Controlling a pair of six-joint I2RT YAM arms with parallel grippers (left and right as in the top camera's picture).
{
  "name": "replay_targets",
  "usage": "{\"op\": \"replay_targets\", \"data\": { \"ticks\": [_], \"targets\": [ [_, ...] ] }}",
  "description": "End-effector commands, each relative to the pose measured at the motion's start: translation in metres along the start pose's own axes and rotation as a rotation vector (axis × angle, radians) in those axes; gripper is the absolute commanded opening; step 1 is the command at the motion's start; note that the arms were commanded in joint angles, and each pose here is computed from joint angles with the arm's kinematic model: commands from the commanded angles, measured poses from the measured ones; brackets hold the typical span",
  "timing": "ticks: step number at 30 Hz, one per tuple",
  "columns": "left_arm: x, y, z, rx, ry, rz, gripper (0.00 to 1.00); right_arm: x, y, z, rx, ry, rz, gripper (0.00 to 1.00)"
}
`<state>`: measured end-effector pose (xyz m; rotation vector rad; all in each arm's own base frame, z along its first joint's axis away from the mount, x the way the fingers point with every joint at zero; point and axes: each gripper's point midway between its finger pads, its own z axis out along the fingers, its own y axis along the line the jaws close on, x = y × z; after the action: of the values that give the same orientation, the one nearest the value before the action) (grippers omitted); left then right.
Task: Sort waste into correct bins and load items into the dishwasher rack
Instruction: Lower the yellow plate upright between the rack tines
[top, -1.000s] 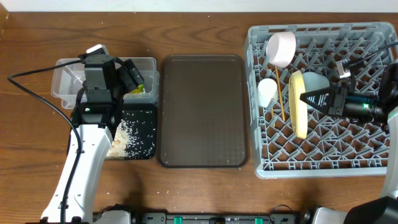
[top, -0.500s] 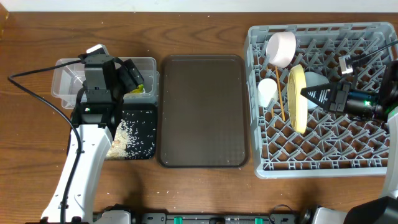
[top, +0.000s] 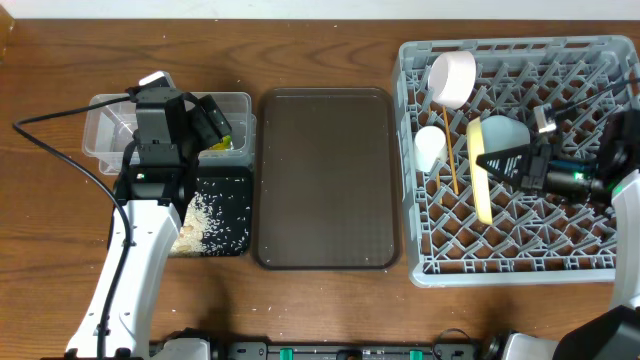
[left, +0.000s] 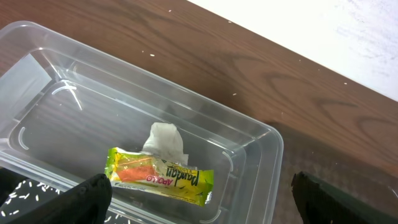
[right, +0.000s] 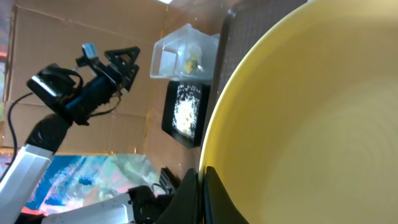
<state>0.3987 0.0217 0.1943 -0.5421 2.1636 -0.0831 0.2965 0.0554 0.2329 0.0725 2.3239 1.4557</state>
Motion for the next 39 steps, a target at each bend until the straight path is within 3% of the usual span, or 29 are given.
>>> {"op": "replay_targets", "data": {
  "ticks": [1,6,14,39],
  "targets": [
    [-0.009,-0.001,-0.004,-0.004,-0.024,0.006,0.95,0.001,0.009,0.002,-0.089,-0.020,0.023,0.01],
    [-0.009,-0.001,-0.004,-0.004,-0.024,0.006,0.95,-0.010,0.033,-0.002,-0.235,-0.070,-0.007,0.01],
    [-0.009,-0.001,-0.004,-0.004,-0.024,0.006,0.95,-0.013,0.047,-0.003,-0.305,-0.074,0.004,0.01],
    [-0.009,-0.001,-0.004,-0.004,-0.024,0.006,0.96,-0.011,0.007,-0.001,-0.084,-0.056,0.016,0.01]
  ]
}}
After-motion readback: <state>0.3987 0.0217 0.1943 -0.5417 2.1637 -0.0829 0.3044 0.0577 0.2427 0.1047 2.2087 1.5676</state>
